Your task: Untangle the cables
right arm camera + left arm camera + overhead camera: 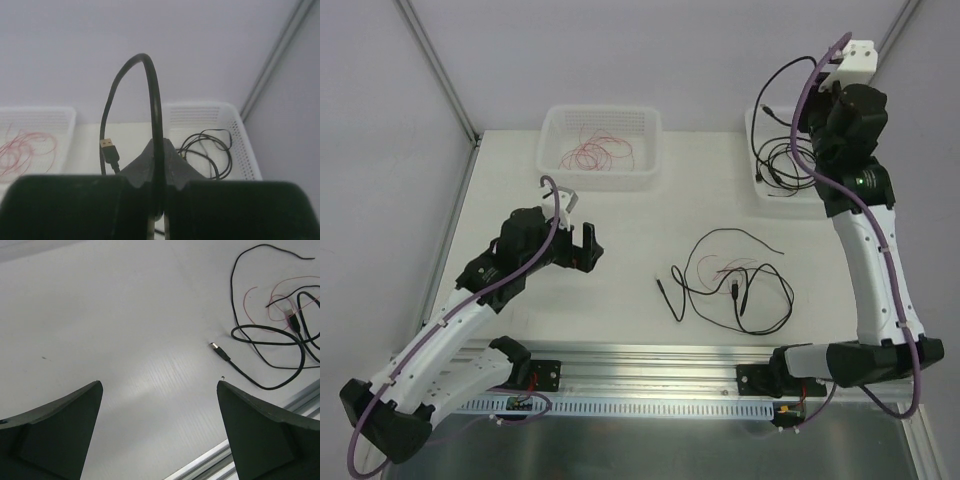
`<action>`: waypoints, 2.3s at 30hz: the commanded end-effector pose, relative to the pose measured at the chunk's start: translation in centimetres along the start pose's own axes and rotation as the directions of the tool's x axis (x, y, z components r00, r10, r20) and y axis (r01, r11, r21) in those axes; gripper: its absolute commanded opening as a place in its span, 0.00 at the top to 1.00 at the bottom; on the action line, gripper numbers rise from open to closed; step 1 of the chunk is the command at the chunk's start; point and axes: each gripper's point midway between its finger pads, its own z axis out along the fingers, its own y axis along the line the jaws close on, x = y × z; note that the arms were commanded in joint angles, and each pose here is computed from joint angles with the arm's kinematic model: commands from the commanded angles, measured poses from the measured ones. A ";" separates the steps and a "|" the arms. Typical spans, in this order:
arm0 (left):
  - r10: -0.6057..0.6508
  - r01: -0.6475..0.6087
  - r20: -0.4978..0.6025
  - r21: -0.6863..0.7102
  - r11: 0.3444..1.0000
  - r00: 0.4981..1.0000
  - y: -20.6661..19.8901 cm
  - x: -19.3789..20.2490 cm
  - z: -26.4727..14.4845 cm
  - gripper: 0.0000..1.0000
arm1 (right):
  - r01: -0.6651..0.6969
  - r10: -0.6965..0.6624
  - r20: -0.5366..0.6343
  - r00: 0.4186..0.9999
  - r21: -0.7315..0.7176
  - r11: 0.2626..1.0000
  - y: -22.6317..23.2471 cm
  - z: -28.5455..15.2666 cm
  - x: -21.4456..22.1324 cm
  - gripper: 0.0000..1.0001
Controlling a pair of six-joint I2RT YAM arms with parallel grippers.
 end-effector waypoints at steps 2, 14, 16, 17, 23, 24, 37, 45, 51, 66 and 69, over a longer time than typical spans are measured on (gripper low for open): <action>0.031 -0.033 -0.069 -0.028 0.999 0.997 0.9 2.0 2.1 0.01 | -0.051 0.043 0.084 0.996 0.098 0.994 -4.5 5.3 -1.5 0.99; 0.048 -0.066 -0.242 -0.069 0.995 0.969 2.4 6.2 3.9 0.01 | -0.085 0.116 -0.085 0.990 0.310 0.947 -13.6 16.9 9.3 0.94; 0.044 -0.063 -0.265 -0.063 0.996 0.963 2.3 6.8 4.0 0.01 | -0.076 0.129 -0.157 0.979 0.308 0.948 -13.7 17.7 12.2 0.71; 0.044 -0.062 -0.277 -0.057 0.996 0.960 2.2 7.0 4.1 0.01 | -0.072 0.139 -0.206 0.969 0.300 0.951 -13.6 18.4 14.5 0.60; 0.036 -0.056 -0.295 -0.061 0.997 0.955 2.2 7.2 4.2 0.01 | -0.114 0.225 -0.327 0.918 0.324 0.939 -12.6 16.6 19.6 0.11; 0.036 -0.057 -0.295 -0.065 0.996 0.955 2.3 7.2 4.1 0.01 | -0.129 0.229 -0.311 0.923 0.311 0.942 -12.0 15.6 18.1 0.04; -0.036 0.033 -0.291 -0.016 0.999 0.956 0.3 7.0 3.9 0.01 | -0.225 0.263 -0.591 0.763 0.139 0.964 -0.3 -1.7 23.2 0.01; -0.232 0.247 -0.289 0.015 0.969 0.929 -6.8 5.2 4.1 0.01 | -0.366 0.386 -0.561 0.732 0.154 0.918 1.0 -13.3 25.9 0.03; -0.241 0.248 -0.281 -0.011 0.969 0.929 -12.8 4.3 6.7 0.01 | -0.391 0.409 -0.568 0.715 0.160 0.906 0.6 -17.5 28.7 0.03; -0.209 0.155 -0.282 -0.203 0.967 0.936 -14.9 7.9 13.5 0.52 | -0.492 0.431 -0.673 0.601 0.114 0.863 3.7 -20.7 34.6 0.03; -0.180 0.130 -0.250 -0.204 0.970 0.951 -13.8 7.0 12.2 0.75 | -0.499 0.429 -0.691 0.583 0.112 0.859 4.3 -20.4 36.0 0.03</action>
